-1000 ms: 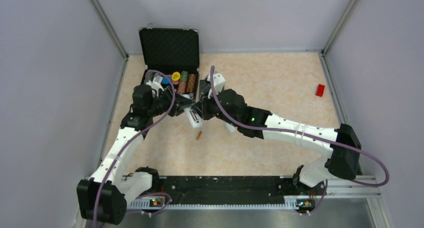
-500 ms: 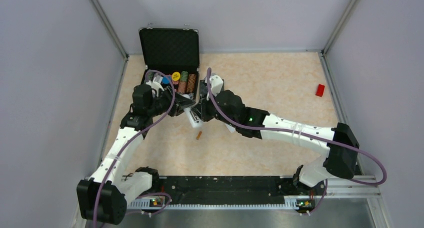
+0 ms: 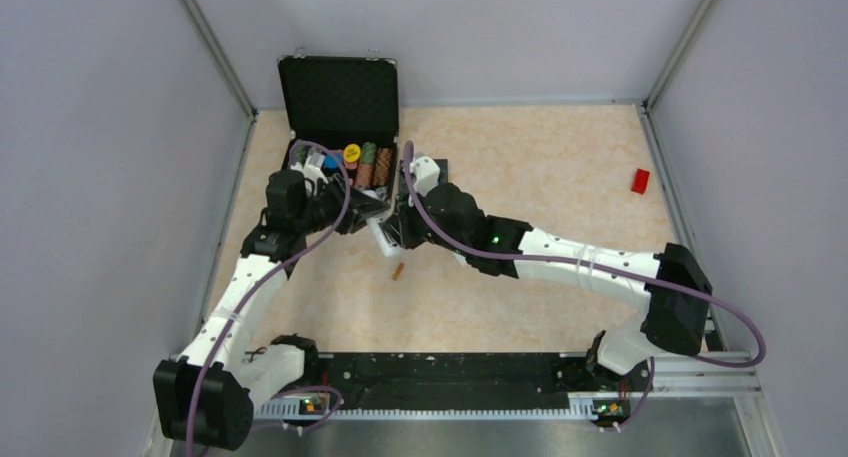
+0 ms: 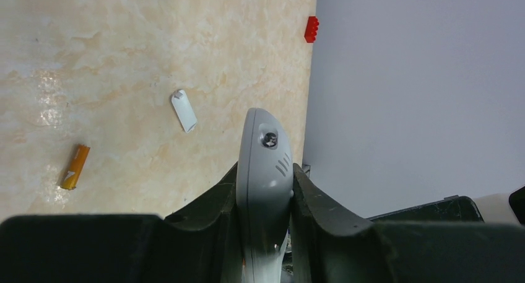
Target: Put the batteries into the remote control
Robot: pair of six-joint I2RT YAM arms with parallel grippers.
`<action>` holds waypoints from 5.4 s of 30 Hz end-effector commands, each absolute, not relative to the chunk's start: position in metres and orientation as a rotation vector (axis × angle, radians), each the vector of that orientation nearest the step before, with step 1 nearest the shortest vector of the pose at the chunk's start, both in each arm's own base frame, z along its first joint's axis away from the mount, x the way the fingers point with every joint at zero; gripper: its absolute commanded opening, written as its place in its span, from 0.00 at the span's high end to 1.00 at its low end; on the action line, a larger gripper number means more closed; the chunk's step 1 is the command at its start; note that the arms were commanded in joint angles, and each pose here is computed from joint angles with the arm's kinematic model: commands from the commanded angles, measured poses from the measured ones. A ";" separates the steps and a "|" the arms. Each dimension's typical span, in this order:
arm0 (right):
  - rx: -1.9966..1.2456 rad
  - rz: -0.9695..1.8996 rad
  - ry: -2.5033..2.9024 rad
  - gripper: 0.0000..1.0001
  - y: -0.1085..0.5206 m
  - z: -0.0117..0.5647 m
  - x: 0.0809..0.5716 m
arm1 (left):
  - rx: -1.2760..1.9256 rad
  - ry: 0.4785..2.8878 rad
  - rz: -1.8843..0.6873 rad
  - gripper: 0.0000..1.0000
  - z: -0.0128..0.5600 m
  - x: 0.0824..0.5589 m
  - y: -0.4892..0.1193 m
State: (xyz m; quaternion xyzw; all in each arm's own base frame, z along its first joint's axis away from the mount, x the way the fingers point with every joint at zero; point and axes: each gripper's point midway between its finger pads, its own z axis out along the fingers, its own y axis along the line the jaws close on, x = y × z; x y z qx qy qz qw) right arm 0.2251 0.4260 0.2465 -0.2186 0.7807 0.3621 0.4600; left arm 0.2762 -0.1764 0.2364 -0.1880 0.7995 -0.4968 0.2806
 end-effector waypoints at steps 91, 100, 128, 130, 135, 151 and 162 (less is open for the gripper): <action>0.772 2.005 2.115 0.17 0.428 0.278 0.218 | -0.128 1.827 -1.290 1.00 0.293 0.273 -0.178; 0.787 2.047 2.108 0.22 0.430 0.275 0.218 | -0.079 1.819 -1.291 1.00 0.294 0.267 -0.180; 0.756 2.053 2.137 0.43 0.431 0.265 0.216 | -0.144 1.800 -1.397 1.00 0.315 0.266 -0.186; 0.755 2.003 2.152 0.41 0.429 0.261 0.218 | -0.167 1.805 -1.451 1.00 0.324 0.264 -0.189; 0.746 1.924 2.171 0.36 0.424 0.249 0.222 | -0.225 1.811 -1.589 1.00 0.346 0.256 -0.196; 0.673 1.887 2.113 0.16 0.410 0.253 0.221 | -0.339 1.764 -1.656 1.00 0.364 0.261 -0.190; 0.391 2.000 1.942 0.01 0.406 0.301 0.227 | -0.346 1.886 -1.294 1.00 0.313 0.287 -0.167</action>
